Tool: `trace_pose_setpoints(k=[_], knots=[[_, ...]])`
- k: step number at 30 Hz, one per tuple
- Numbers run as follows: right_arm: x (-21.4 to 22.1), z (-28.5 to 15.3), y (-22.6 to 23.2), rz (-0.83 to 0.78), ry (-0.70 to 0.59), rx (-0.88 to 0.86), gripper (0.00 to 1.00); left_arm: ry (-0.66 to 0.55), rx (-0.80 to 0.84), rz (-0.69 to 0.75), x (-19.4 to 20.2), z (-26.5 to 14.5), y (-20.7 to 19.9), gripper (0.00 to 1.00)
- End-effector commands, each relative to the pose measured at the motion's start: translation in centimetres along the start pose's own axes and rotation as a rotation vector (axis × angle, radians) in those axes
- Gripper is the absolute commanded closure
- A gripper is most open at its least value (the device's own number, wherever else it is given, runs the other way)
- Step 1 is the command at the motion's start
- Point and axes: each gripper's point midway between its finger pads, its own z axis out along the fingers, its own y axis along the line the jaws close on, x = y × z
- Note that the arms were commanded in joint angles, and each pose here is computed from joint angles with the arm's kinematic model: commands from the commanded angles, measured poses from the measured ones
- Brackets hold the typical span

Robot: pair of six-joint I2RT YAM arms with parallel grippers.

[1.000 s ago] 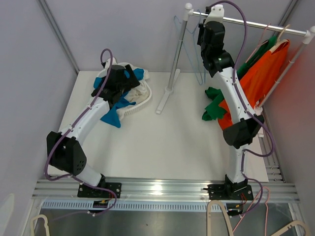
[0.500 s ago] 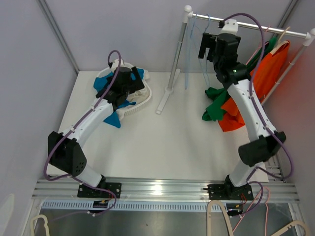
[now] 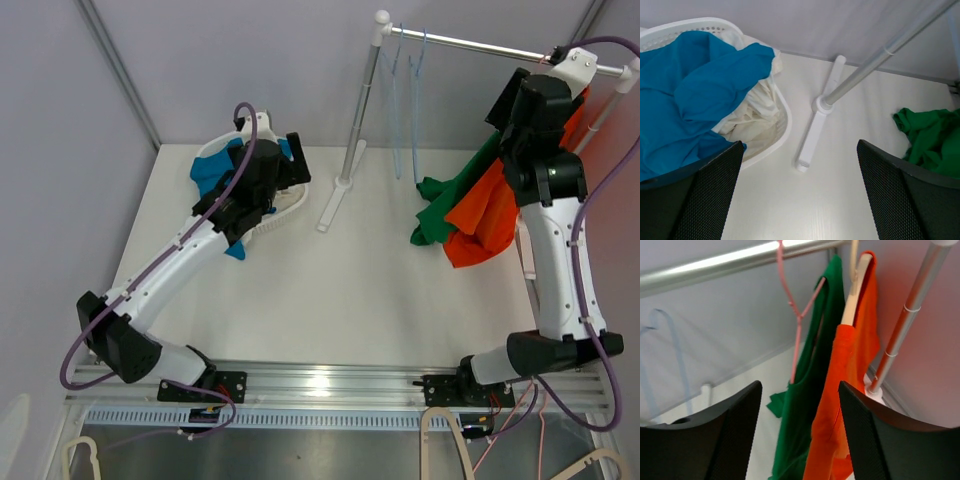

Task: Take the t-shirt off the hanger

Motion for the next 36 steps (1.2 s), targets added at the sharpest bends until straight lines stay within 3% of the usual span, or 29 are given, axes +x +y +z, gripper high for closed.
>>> trace_pose_setpoints(k=[1,17,27,32,36], knots=[[2.6,2.4,-0.7,0.01,0.099,0.047,0.34,-0.069,0.069,0.024,-1.8,-2.1,-2.0,0.0],[3.4,10.3,-0.9,0.004,0.082,0.164,0.36,-0.032,0.122,0.073,0.5,-1.5,-4.1,0.0],[2.9,10.8,-0.2,0.019,0.06,0.126,0.41,-0.037,0.152,0.089,0.6,-1.5,-5.1,0.01],[3.6,11.4,0.5,0.023,0.104,0.101,0.4,-0.023,0.242,0.131,1.4,-1.8,-6.3,0.0],[2.8,10.9,0.8,0.046,0.056,0.098,0.38,-0.044,0.307,0.125,1.6,-2.5,-6.8,0.01]])
